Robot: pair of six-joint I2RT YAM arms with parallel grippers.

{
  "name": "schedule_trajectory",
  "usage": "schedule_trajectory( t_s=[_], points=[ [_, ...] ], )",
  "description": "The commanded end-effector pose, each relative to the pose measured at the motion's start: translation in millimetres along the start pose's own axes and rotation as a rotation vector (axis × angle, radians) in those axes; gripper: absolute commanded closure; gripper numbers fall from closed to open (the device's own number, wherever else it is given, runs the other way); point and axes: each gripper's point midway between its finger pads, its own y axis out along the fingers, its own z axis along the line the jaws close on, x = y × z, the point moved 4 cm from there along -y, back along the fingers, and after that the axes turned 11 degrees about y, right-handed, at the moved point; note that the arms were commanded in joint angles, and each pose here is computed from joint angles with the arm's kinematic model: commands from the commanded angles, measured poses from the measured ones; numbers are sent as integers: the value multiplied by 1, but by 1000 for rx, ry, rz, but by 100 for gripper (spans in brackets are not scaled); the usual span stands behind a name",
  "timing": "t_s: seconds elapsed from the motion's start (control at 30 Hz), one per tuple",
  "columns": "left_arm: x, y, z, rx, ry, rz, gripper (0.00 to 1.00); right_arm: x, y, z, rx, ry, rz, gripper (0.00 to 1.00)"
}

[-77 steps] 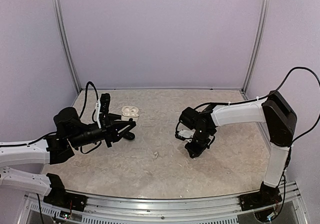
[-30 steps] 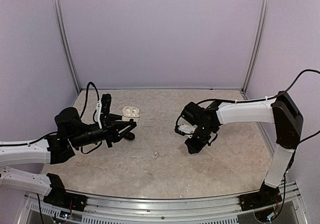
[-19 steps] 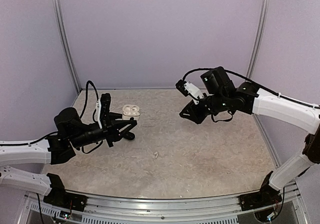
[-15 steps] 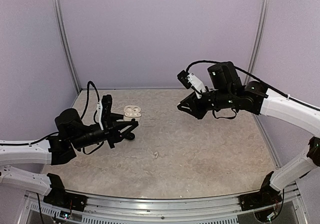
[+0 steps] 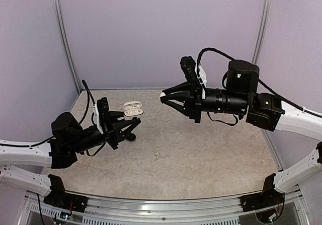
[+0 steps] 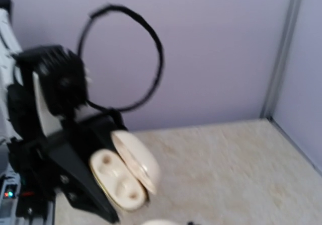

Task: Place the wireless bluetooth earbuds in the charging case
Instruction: Place the left earbud in the left side groove of the charging case.

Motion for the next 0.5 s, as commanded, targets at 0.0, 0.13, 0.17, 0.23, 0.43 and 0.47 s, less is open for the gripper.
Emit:
schedule_trajectory(
  t_s=[0.0, 0.13, 0.17, 0.23, 0.43, 0.47],
  points=[
    [18, -1, -2, 10, 66, -78, 100, 20, 1, 22, 74, -55, -109, 83],
    [21, 0, -1, 45, 79, -76, 100, 19, 12, 29, 55, -54, -123, 83],
    [22, 1, 0, 58, 79, -74, 100, 21, 14, 30, 45, -51, -132, 83],
    [22, 2, 1, 82, 71, -76, 100, 21, 20, 32, 31, -41, -144, 83],
    [21, 8, 6, 149, 43, -78, 100, 17, 36, 27, -25, -16, -147, 83],
    [21, 8, 7, 155, 40, -79, 100, 18, 38, 27, -26, -13, -150, 83]
  ],
)
